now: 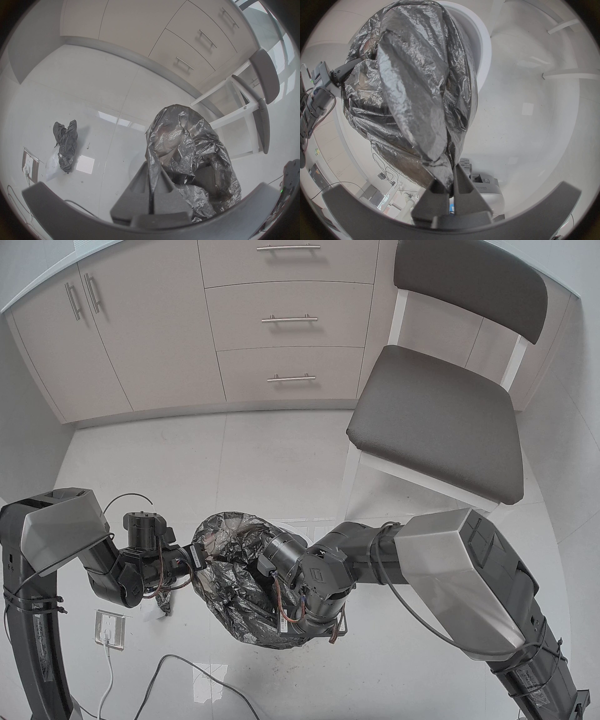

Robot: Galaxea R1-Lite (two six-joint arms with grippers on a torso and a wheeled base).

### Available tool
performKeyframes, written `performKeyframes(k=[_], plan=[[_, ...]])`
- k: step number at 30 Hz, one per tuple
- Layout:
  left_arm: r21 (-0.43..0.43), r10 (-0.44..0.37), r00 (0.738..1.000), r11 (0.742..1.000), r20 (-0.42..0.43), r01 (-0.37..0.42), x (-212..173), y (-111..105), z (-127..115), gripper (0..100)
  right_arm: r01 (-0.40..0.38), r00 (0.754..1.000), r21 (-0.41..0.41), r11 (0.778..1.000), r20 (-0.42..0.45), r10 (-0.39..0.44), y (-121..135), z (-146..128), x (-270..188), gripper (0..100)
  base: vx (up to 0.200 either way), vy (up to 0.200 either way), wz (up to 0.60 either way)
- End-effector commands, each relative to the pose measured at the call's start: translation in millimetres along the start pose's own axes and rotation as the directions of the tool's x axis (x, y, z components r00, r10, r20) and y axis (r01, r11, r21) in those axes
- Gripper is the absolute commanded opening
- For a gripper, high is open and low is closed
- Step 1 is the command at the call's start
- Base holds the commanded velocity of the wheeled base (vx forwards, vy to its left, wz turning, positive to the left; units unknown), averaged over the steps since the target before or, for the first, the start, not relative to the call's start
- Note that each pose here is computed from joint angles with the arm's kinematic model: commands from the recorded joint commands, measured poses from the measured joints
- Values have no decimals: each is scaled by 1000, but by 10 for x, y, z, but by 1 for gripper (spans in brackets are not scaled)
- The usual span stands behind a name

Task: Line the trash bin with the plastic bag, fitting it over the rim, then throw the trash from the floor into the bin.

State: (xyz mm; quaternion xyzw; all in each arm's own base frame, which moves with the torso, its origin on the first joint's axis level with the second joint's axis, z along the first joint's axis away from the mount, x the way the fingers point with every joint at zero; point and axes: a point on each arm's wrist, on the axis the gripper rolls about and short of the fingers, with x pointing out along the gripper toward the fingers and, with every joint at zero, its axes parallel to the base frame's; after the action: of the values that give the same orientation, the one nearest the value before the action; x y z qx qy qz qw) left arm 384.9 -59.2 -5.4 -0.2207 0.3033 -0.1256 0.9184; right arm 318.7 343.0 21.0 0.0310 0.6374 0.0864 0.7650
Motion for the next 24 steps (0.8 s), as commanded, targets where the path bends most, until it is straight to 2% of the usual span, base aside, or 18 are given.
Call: performKeyframes(k=[1, 4, 5, 19, 23, 24], plan=[[-7, 8, 1000, 1000, -17, -8, 48, 41, -59, 0, 4, 1000, -1, 1000, -5, -4, 0, -9, 15, 0, 0, 0, 0], [-6, 5, 1000, 1000, -18, -5, 62, 40, -63, 0, 7, 1000, -3, 1000, -9, -7, 2, -17, 15, 0, 0, 0, 0], [-7, 6, 1000, 1000, -20, -6, 69, 45, -68, 0, 7, 1000, -4, 1000, -9, -7, 7, -22, 15, 100, 0, 0, 0], [-28, 13, 998, 1000, -57, -14, 197, 142, -188, 0, -3, 1000, -11, 1000, -2, 3, 45, -43, -56, 100, 0, 0, 0], [-25, 16, 998, 1000, -64, -17, 192, 154, -216, 0, -17, 999, -52, 999, 27, 18, 106, -66, -198, 100, 0, 0, 0], [-22, 16, 998, 1000, -65, -18, 189, 156, -222, 0, -6, 999, -89, 996, 42, 10, 141, -95, -213, 100, 0, 0, 0]])
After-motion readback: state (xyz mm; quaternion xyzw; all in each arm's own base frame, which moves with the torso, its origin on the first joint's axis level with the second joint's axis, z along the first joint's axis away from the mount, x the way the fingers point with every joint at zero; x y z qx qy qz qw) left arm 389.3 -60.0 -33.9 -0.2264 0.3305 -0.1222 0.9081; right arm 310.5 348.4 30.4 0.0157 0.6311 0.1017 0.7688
